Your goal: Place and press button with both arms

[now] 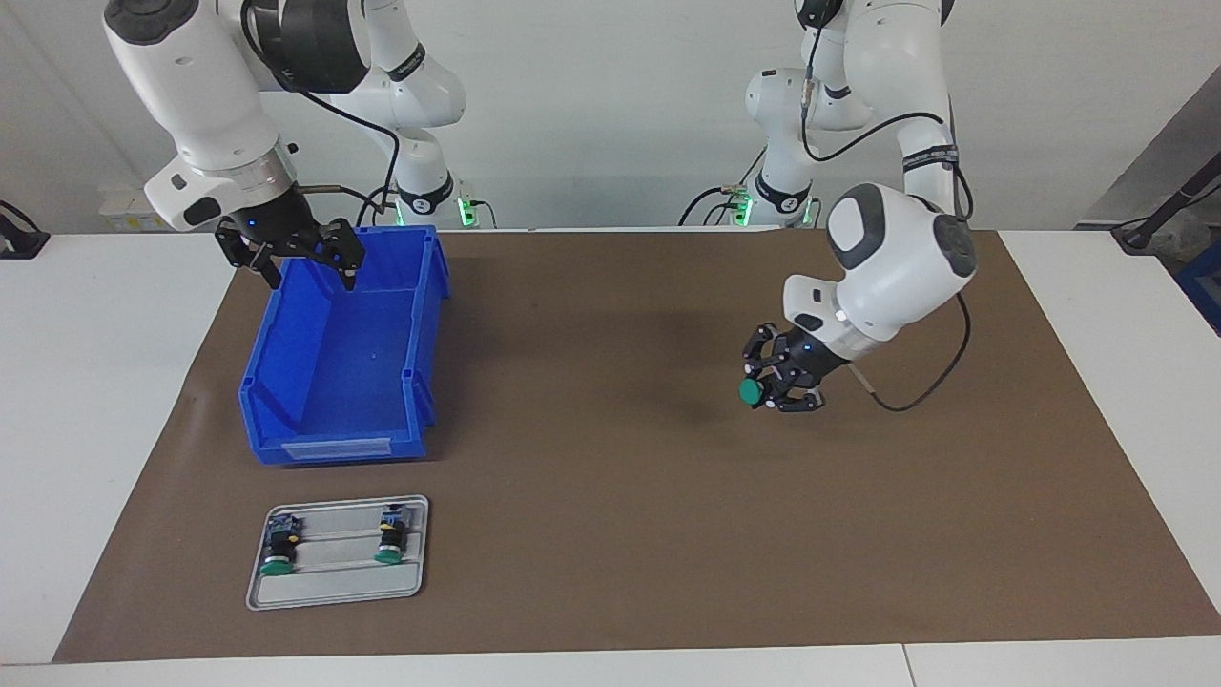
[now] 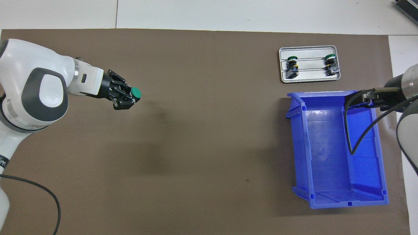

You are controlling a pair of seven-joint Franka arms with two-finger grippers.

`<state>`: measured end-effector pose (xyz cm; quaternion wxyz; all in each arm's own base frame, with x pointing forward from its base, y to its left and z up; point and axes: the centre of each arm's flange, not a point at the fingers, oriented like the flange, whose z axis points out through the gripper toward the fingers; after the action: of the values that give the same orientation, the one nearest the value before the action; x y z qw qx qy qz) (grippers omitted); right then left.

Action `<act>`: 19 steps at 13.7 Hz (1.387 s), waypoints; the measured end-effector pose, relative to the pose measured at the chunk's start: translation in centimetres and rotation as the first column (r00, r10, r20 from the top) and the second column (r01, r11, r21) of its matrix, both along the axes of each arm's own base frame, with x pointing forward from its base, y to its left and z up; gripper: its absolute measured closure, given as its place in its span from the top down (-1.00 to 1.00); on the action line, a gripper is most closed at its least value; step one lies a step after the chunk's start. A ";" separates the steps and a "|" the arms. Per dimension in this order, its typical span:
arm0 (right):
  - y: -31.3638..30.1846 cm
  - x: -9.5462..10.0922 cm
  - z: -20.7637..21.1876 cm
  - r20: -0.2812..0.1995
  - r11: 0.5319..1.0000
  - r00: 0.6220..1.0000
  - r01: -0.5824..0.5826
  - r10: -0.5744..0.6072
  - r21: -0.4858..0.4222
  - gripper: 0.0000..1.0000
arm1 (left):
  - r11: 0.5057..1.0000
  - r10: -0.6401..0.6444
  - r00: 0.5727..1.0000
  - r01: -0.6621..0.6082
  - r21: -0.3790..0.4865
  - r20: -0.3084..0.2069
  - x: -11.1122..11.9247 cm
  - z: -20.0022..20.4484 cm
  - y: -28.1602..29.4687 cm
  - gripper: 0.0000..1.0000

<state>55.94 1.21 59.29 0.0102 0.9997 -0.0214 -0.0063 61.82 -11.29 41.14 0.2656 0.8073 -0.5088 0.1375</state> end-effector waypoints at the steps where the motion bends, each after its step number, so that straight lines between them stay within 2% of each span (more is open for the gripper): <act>1: 0.0 0.0 0.0 0.000 1.000 1.000 0.000 0.000 0.000 1.00 | 0.999 -0.005 1.000 0.005 -0.051 0.008 -0.6 -0.8 1.1 -0.34; 4: 0.0 0.0 0.0 0.000 1.000 1.000 0.000 0.000 0.000 1.00 | 0.976 0.032 0.997 -0.018 -0.217 0.063 -3.6 -3.8 4.3 -0.34; 7: 0.0 0.0 0.0 0.000 1.000 1.000 0.000 0.000 0.000 1.00 | 0.946 0.092 0.988 -0.050 -0.319 0.120 -6.4 -5.8 5.2 -0.34; 11: 0.0 0.0 0.0 0.000 1.000 1.000 0.000 0.000 0.000 1.00 | 0.870 0.193 0.965 -0.085 -0.487 0.176 -9.9 -9.7 4.5 -0.34; 14: 0.0 0.0 0.0 0.000 1.000 1.000 0.000 0.000 0.000 1.00 | 0.832 0.247 0.949 -0.102 -0.546 0.198 -12.4 -12.7 3.8 -0.34; 19: 0.0 0.0 0.0 0.000 1.000 1.000 0.000 0.000 0.000 1.00 | 0.741 0.330 0.919 -0.108 -0.663 0.218 -14.0 -13.9 -2.0 -0.34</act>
<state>55.94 1.21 59.29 0.0102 0.9997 -0.0214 -0.0063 47.81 -13.24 27.21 0.4189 0.6896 -0.3678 0.4622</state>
